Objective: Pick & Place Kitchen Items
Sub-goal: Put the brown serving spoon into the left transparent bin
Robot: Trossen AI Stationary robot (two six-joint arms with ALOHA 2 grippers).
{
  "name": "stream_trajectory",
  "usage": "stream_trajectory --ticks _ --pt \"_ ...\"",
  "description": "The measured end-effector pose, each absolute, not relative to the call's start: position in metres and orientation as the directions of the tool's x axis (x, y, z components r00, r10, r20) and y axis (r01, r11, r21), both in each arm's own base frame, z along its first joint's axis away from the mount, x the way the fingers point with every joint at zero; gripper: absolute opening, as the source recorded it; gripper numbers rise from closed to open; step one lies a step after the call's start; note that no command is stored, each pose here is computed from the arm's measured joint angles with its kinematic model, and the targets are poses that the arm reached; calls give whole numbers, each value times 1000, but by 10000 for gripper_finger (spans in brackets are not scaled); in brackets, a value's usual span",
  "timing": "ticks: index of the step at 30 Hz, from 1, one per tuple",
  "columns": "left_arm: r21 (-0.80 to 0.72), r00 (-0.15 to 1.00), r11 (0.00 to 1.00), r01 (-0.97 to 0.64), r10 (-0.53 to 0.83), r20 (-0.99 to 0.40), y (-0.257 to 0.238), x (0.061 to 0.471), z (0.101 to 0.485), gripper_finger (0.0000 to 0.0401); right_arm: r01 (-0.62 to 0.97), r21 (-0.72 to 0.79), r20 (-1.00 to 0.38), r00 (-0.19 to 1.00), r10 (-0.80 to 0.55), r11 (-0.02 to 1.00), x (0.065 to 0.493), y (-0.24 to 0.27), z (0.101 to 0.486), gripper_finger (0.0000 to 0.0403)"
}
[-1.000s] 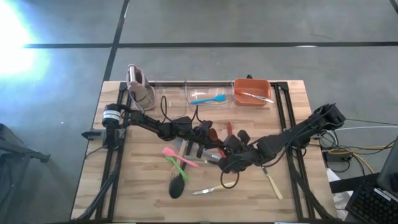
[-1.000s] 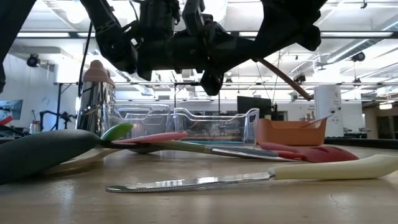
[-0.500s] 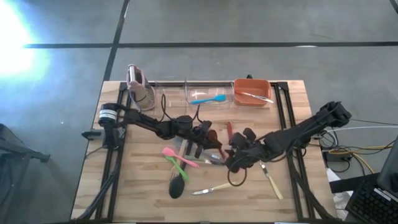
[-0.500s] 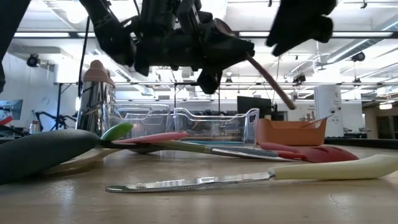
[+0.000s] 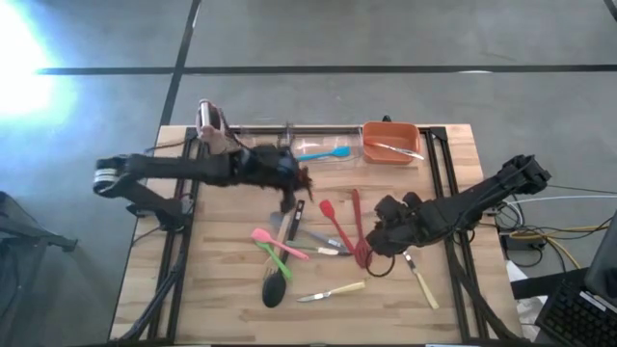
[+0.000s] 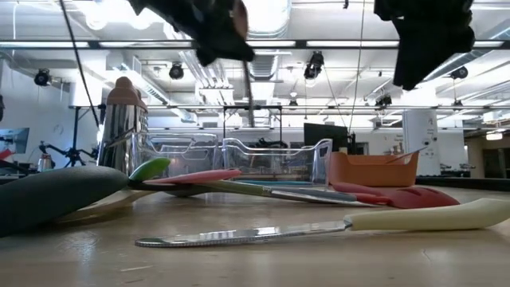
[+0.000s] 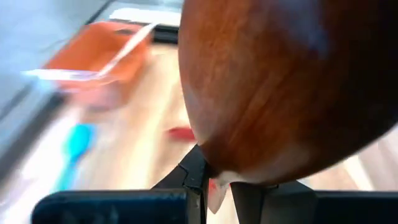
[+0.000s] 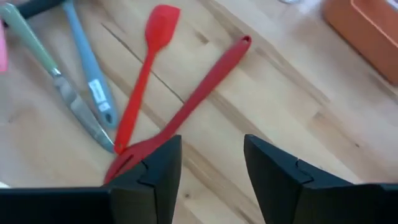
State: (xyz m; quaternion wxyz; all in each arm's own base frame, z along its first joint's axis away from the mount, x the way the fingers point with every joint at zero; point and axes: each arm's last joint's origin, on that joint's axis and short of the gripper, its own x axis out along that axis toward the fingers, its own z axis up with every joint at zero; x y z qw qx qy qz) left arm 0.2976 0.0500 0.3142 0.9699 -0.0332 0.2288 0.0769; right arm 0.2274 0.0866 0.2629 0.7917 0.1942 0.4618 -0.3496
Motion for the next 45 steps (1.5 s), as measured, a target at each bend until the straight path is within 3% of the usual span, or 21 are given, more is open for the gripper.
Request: stream_trajectory --ticks 6,13,26,45 --pt "-25 808 925 -380 319 -496 99 255 359 46 731 -53 -872 299 -388 681 224 85 252 150" --pt "-40 634 825 -564 402 -661 147 226 382 46 716 -108 -876 259 -406 690 219 82 240 143" --pt "-83 439 786 -613 251 -863 194 256 342 45 707 -184 -879 192 -436 683 212 72 222 150" --pt "-134 290 708 -693 104 -951 231 256 291 45 701 -195 -891 165 -422 686 208 71 215 151"
